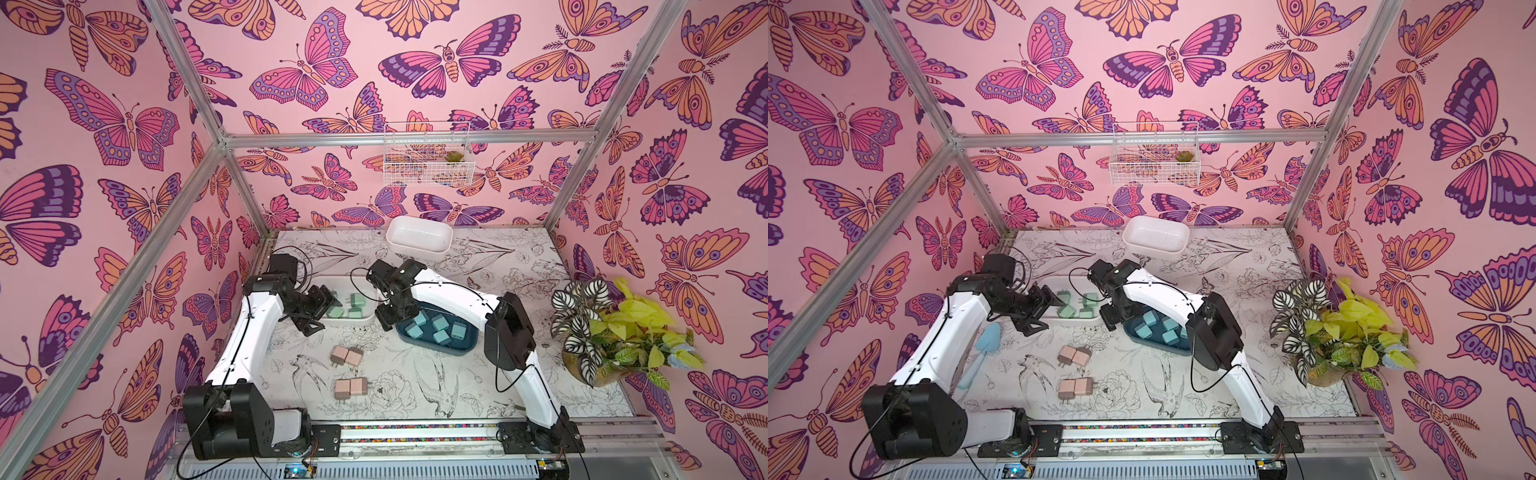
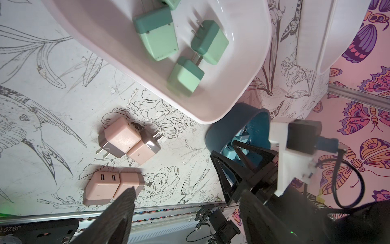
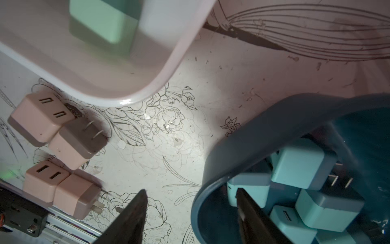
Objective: Place the plugs by color into the storage box
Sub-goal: Place the plug in the storage box, then move the storage box to the center of the board.
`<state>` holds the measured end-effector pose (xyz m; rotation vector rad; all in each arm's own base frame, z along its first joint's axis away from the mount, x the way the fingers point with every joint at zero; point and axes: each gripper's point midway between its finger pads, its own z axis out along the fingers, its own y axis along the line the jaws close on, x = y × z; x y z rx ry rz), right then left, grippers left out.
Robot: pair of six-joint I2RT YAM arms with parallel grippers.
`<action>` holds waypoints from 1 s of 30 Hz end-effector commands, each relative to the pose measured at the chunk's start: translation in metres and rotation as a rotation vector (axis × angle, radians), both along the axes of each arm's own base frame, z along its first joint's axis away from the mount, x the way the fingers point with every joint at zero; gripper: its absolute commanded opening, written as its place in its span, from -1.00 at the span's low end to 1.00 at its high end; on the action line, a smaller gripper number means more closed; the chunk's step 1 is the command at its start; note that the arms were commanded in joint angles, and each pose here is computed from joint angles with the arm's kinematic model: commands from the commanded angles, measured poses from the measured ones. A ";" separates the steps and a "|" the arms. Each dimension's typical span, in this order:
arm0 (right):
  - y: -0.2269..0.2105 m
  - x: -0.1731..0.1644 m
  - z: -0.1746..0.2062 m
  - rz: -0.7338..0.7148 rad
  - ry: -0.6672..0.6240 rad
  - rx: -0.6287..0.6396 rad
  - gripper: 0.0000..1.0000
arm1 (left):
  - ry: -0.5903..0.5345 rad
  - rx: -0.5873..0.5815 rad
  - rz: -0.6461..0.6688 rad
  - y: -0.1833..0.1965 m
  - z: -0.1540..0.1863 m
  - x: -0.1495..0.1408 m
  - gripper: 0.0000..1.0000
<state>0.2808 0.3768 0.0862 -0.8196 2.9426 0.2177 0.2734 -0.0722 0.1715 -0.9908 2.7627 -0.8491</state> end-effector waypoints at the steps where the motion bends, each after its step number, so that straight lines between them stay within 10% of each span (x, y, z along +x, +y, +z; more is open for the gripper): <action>1: -0.001 -0.006 0.000 -0.010 0.021 0.000 0.29 | 0.001 -0.008 0.008 0.000 0.000 -0.004 0.60; 30: -0.057 -0.076 -0.017 0.179 0.088 -0.059 -0.36 | 0.022 -0.013 0.019 0.000 -0.007 -0.005 0.60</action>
